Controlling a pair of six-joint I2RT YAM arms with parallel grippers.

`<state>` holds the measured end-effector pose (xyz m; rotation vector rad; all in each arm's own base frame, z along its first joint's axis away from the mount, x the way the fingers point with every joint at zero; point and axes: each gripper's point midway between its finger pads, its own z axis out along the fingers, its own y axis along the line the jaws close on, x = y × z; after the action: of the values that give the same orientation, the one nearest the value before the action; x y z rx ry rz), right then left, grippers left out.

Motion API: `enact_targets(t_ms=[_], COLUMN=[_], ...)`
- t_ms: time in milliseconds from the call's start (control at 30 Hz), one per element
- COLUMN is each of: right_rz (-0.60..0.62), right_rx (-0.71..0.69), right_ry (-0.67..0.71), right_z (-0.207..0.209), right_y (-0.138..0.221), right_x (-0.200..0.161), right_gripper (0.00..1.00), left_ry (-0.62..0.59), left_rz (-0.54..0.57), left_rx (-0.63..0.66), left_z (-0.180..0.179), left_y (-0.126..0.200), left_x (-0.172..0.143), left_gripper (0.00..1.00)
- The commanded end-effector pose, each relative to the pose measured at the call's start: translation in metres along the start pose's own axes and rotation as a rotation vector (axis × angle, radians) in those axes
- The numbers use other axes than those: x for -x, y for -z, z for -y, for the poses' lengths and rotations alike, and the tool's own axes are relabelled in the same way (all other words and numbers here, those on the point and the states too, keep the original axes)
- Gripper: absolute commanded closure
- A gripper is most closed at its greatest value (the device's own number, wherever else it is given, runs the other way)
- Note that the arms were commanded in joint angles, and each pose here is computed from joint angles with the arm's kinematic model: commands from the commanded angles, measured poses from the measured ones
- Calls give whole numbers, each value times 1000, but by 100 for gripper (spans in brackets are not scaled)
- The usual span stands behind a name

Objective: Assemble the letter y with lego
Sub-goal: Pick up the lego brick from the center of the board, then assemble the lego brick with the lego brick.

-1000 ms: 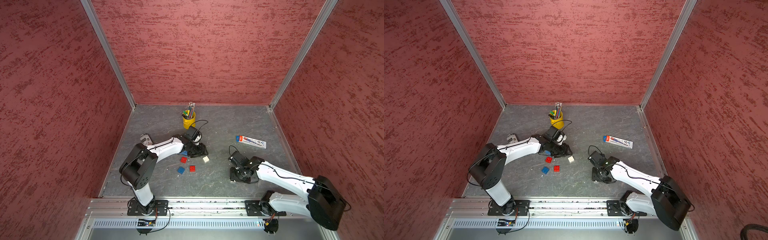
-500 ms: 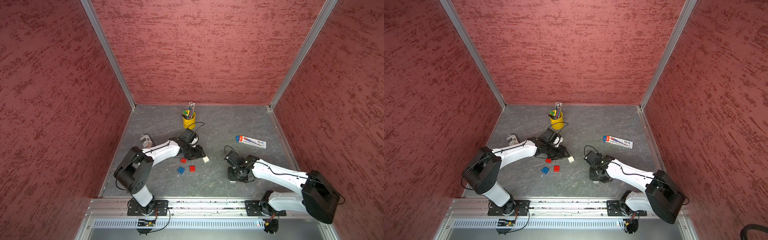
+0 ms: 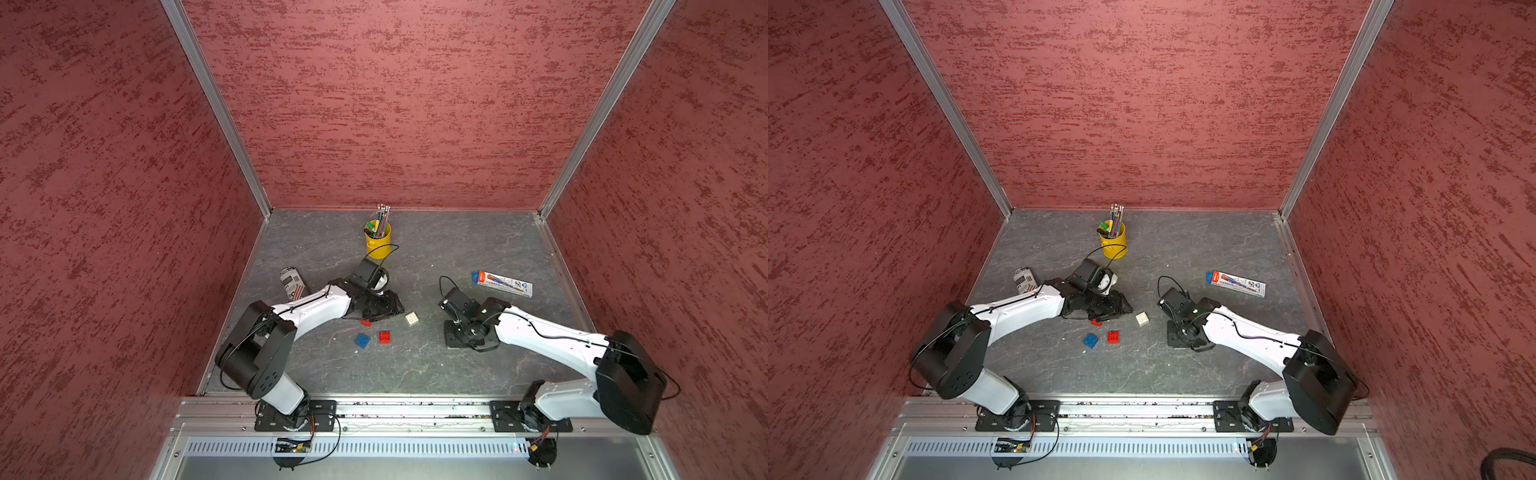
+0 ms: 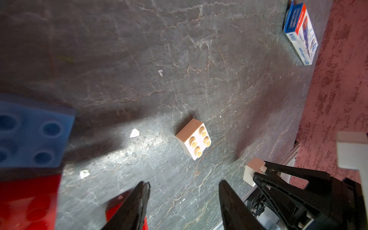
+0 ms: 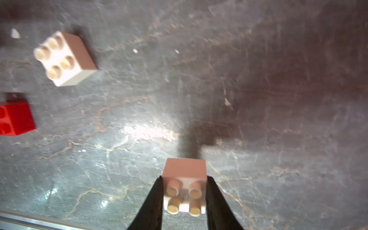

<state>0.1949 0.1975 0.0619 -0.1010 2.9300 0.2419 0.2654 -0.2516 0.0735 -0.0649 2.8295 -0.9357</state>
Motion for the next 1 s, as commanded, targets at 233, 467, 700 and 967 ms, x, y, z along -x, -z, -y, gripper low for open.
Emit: enact_targets(t_ms=[233,467,700,967], right_rz=[30,3,-38,-60], right_rx=[54,77,91,115], right_ry=[256,346,383,384], right_z=[-51,-73,-83,-90], right_y=[1,-5,-13,-18], right_x=[47,63,67,66], right_gripper=[71,71,71,72], left_ry=[89,124,135,138], left_rz=[106,139,148,148], left_rx=[-82,-95,-92,-92], left_z=[-12,-24,-30,-33], left_y=[40,56,61,61], left_x=[3,-2,-2,-1], left_gripper=[41,41,41,41])
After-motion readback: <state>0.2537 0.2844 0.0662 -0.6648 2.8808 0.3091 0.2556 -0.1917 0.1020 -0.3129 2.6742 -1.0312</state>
